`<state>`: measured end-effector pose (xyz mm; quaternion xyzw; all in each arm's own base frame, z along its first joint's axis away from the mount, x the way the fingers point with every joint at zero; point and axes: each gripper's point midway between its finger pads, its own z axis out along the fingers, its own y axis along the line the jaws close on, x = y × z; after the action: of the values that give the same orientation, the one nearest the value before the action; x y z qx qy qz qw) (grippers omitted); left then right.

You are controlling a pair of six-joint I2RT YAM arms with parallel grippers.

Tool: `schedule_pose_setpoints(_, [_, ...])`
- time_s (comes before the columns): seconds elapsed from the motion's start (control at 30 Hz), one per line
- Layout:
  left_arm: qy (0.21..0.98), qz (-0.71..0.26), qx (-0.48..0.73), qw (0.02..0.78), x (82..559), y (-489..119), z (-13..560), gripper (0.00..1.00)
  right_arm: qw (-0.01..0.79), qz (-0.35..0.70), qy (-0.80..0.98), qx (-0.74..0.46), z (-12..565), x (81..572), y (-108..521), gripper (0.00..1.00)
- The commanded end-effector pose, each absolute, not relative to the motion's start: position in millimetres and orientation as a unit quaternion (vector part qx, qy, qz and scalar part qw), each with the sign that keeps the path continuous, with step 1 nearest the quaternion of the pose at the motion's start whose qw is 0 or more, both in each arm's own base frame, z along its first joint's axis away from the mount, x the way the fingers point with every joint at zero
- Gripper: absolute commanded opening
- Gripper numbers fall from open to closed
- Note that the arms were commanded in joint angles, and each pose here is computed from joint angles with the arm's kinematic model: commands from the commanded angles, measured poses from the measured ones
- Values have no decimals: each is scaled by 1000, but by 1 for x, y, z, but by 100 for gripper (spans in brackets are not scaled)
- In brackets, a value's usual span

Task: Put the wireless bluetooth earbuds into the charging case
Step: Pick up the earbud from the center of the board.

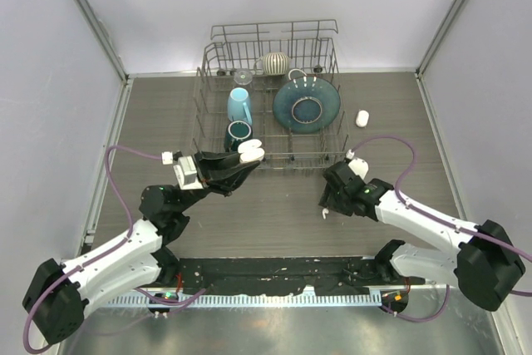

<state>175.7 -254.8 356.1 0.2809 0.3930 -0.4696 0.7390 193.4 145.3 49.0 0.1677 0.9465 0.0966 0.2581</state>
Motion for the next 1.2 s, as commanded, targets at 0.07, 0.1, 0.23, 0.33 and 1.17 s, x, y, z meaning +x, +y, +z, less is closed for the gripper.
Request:
schedule_pose_setpoints(0.07, [373, -466, 282, 751, 173, -253, 366, 0, 282, 85, 940, 173, 44, 206, 149, 50])
schedule_pose_setpoints(0.1, [374, -467, 282, 750, 173, -254, 366, 0, 281, 83, 941, 169, 44, 206, 151, 50])
schedule_pose_setpoints(0.23, [375, -467, 283, 749, 173, -254, 364, 0, 276, 65, 945, 161, 38, 205, 152, 49])
schedule_pose_setpoints(0.33, [375, -466, 282, 750, 173, -253, 364, 0, 277, 53, 947, 154, 35, 204, 151, 47])
schedule_pose_setpoints(1.17, [378, -465, 279, 751, 176, -254, 361, 0, 271, 39, 952, 140, 25, 204, 155, 32])
